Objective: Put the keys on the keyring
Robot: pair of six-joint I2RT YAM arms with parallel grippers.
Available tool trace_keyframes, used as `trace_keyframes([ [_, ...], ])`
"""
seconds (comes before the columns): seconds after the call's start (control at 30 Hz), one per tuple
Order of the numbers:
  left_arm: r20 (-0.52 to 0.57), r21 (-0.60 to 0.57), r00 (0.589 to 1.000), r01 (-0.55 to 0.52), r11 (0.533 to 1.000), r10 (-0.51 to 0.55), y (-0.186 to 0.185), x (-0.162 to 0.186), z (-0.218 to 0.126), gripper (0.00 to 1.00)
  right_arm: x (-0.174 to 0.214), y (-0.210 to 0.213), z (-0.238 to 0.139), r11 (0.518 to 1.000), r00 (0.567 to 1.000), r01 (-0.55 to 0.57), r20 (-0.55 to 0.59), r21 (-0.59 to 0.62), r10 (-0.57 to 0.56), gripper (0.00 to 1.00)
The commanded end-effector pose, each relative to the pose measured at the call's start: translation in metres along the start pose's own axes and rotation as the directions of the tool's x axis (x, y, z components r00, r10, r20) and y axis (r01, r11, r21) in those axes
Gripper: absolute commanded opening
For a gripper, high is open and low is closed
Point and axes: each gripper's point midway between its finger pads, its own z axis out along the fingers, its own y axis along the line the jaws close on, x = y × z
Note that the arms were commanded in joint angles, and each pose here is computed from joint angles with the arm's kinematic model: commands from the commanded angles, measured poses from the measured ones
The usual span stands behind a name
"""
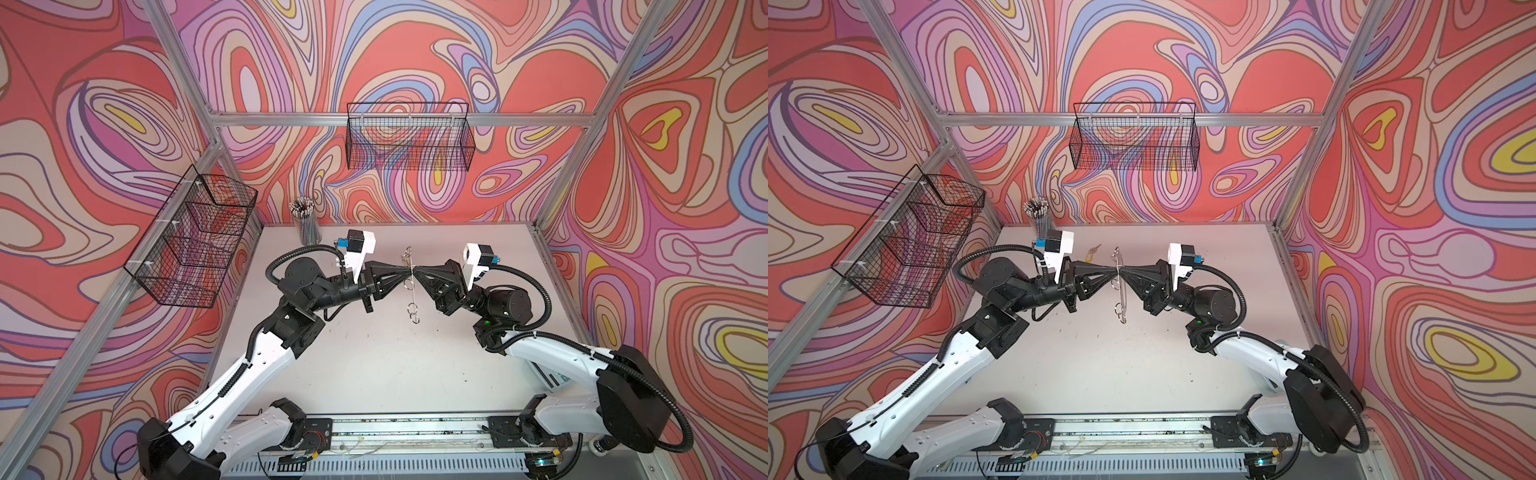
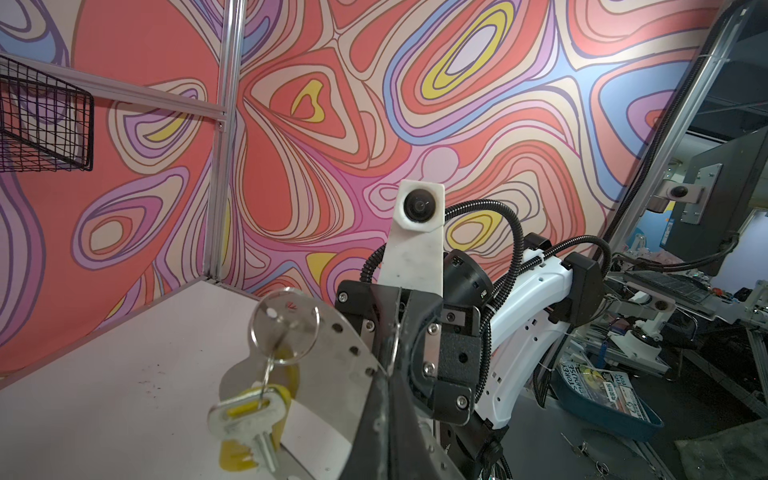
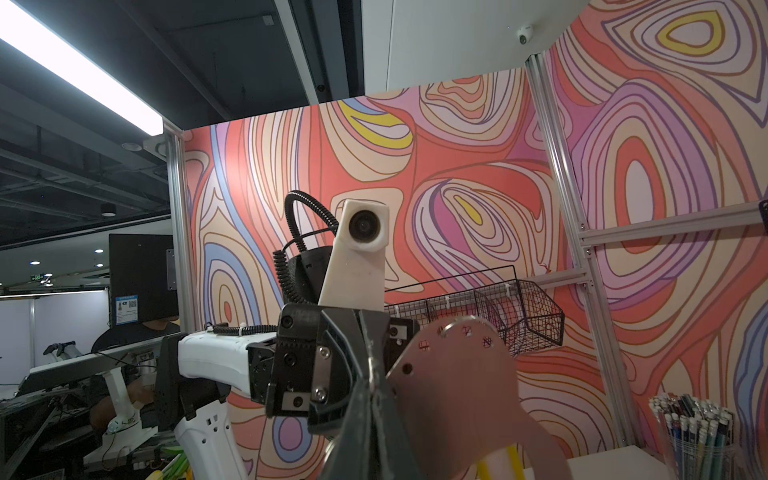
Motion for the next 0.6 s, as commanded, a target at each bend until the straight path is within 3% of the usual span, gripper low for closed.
trace_keyframes([
  [0.0, 0.016, -0.016, 0.999, -0.048, 0.999, 0.049, -0.006, -0.008, -0.005, 0.0, 0.001, 0.004, -0.005, 1.0, 1.0, -0.002, -0.029, -0.008, 0.002, 0.14],
  [0.1, 0.004, -0.028, 0.999, -0.049, 0.998, 0.049, -0.005, -0.005, -0.006, 0.0, -0.003, 0.001, -0.012, 1.0, 0.999, 0.02, -0.04, 0.019, -0.019, 0.23],
  [0.3, -0.023, -0.032, 0.999, -0.046, 0.998, 0.045, -0.005, -0.002, -0.007, 0.0, -0.008, -0.004, -0.021, 0.998, 0.994, 0.041, -0.104, 0.05, -0.035, 0.29],
  [0.57, -0.051, -0.037, 0.998, -0.049, 0.998, 0.047, -0.006, 0.003, -0.009, 0.0, -0.005, -0.01, -0.02, 0.998, 0.973, 0.024, -0.23, 0.061, -0.009, 0.29],
])
